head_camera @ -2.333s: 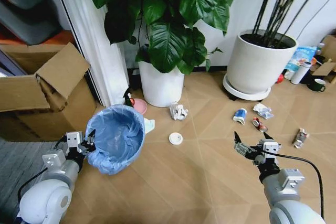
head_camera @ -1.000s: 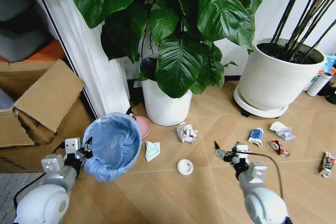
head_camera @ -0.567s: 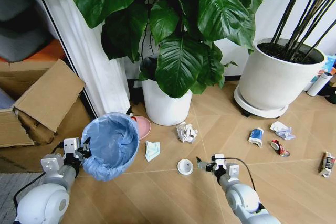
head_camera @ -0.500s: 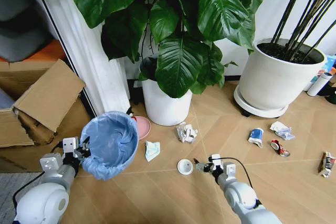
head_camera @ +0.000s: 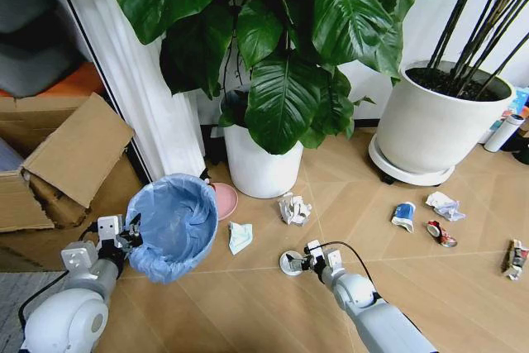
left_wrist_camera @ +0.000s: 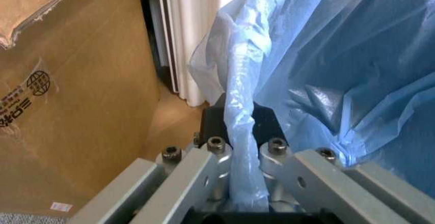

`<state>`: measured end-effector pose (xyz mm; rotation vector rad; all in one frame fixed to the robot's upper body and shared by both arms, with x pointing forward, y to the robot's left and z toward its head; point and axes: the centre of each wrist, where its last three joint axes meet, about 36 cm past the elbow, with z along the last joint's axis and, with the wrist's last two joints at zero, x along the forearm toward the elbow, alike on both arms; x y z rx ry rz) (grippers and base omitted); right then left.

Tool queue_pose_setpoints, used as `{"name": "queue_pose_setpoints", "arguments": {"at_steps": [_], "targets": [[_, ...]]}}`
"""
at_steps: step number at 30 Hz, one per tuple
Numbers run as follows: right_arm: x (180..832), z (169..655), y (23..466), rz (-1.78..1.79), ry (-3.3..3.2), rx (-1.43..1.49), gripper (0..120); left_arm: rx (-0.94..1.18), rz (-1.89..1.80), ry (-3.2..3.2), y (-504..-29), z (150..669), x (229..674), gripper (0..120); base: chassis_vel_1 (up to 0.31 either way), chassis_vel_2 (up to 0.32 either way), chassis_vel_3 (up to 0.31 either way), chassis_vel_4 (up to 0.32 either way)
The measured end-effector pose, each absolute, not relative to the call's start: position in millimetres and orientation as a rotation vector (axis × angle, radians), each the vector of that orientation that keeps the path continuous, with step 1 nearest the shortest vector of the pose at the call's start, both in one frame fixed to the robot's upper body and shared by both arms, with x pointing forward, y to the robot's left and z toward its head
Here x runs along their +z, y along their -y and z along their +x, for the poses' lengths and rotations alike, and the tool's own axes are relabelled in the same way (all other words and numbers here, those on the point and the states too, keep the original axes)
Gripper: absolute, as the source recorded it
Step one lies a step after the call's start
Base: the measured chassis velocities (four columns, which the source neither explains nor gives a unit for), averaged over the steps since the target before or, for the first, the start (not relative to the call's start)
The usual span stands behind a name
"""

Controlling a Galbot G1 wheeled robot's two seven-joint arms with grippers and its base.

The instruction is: Pick up the trash bin and place the garbage on the floor into it.

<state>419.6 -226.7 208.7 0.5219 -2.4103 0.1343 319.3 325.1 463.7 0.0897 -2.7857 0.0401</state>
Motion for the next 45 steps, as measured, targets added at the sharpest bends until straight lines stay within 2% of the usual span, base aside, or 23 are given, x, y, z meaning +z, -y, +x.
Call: {"name": "queue_pose_setpoints", "arguments": {"at_steps": [16,17,18,23,25,27,30,35,36,39,45], "targets": [[189,421,224,0.522,2.375,0.167,99,0.046,0.082,2.793,-323,322,464,0,0.000,0.000,0.000,0.000],[187,422,223,0.524,2.373,0.169,94,0.046,0.082,2.793,-323,322,464,0,0.000,0.000,0.000,0.000],[187,422,223,0.524,2.373,0.169,94,0.046,0.082,2.793,-323,322,464,0,0.000,0.000,0.000,0.000],[177,422,220,0.529,2.362,0.172,71,0.047,0.080,2.789,-323,322,463,0,0.000,0.000,0.000,0.000],[176,422,220,0.529,2.362,0.171,69,0.047,0.080,2.788,-323,322,463,0,0.000,0.000,0.000,0.000],[172,422,218,0.525,2.363,0.167,59,0.047,0.080,2.786,-324,322,462,0,0.000,0.000,0.000,0.000],[172,422,218,0.524,2.365,0.167,56,0.047,0.080,2.786,-324,322,462,0,0.000,0.000,0.000,0.000],[170,422,218,0.506,2.370,0.171,32,0.043,0.077,2.789,-324,323,463,0,0.000,0.000,0.000,0.000],[170,422,218,0.506,2.370,0.171,32,0.043,0.077,2.789,-324,323,463,0,0.000,0.000,0.000,0.000],[169,421,217,0.501,2.371,0.165,19,0.042,0.073,2.788,-324,323,463,0,0.000,0.000,0.000,0.000],[168,421,216,0.488,2.375,0.153,8,0.040,0.069,2.789,-324,323,464,0,0.000,0.000,0.000,0.000]]}}
